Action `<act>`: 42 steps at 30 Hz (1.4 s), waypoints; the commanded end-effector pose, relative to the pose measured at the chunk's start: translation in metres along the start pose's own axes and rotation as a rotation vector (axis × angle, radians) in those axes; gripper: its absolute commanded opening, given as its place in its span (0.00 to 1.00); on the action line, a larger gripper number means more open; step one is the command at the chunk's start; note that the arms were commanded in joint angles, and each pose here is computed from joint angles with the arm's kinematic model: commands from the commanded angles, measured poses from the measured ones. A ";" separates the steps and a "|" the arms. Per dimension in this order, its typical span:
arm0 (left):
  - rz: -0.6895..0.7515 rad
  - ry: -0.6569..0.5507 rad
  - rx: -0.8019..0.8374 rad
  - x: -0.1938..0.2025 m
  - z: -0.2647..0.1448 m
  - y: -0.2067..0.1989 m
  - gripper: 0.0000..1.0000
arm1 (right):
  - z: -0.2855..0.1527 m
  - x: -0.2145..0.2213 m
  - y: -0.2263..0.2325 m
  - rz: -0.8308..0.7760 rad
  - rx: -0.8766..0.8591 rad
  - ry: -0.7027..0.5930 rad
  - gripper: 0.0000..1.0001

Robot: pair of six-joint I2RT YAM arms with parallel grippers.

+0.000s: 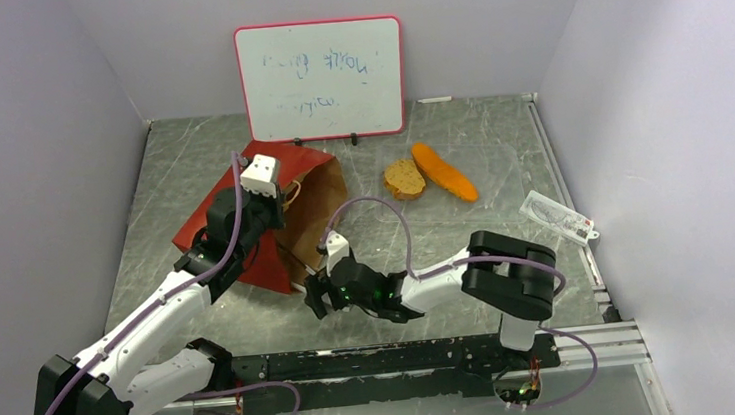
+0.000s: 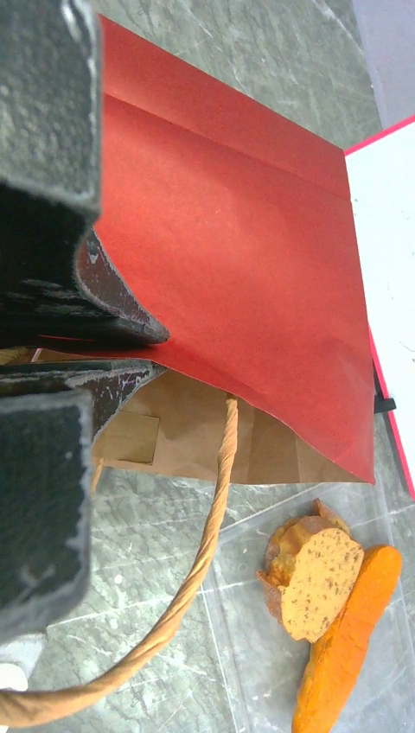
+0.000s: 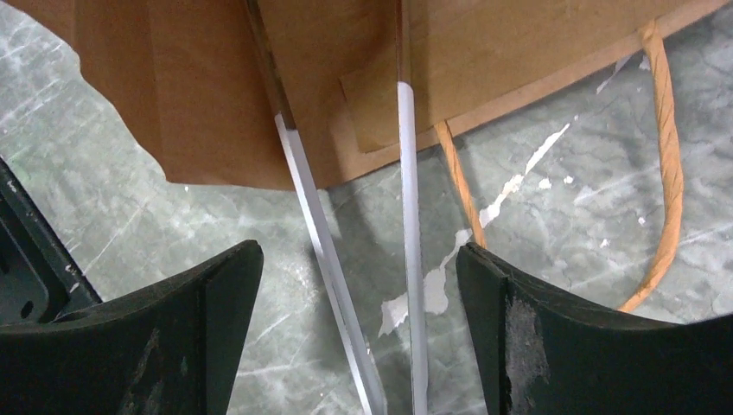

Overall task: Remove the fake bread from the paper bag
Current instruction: Pick up the clamp from the paper bag.

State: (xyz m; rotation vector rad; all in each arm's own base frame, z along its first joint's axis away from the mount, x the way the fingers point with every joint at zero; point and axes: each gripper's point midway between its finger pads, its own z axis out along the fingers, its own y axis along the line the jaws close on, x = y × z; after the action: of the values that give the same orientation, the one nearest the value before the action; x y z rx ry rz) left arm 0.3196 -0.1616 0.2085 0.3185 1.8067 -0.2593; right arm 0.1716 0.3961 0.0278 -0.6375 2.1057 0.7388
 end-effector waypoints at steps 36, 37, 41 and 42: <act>-0.031 -0.046 0.032 -0.017 -0.004 -0.007 0.07 | 0.022 0.050 -0.029 -0.137 0.110 0.004 0.57; -0.031 -0.047 0.032 -0.018 -0.005 -0.007 0.07 | 0.023 0.051 -0.029 -0.142 0.109 0.009 0.56; -0.031 -0.045 0.034 -0.017 -0.005 -0.007 0.07 | 0.028 0.055 -0.030 -0.151 0.118 0.015 0.52; -0.031 -0.044 0.033 -0.016 -0.005 -0.007 0.07 | 0.030 0.055 -0.031 -0.150 0.121 0.016 0.51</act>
State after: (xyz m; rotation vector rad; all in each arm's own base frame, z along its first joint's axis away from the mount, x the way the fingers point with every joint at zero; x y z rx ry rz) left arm 0.3173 -0.1625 0.2082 0.3190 1.8122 -0.2726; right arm 0.1895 0.4141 0.0180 -0.6062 1.9270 0.6802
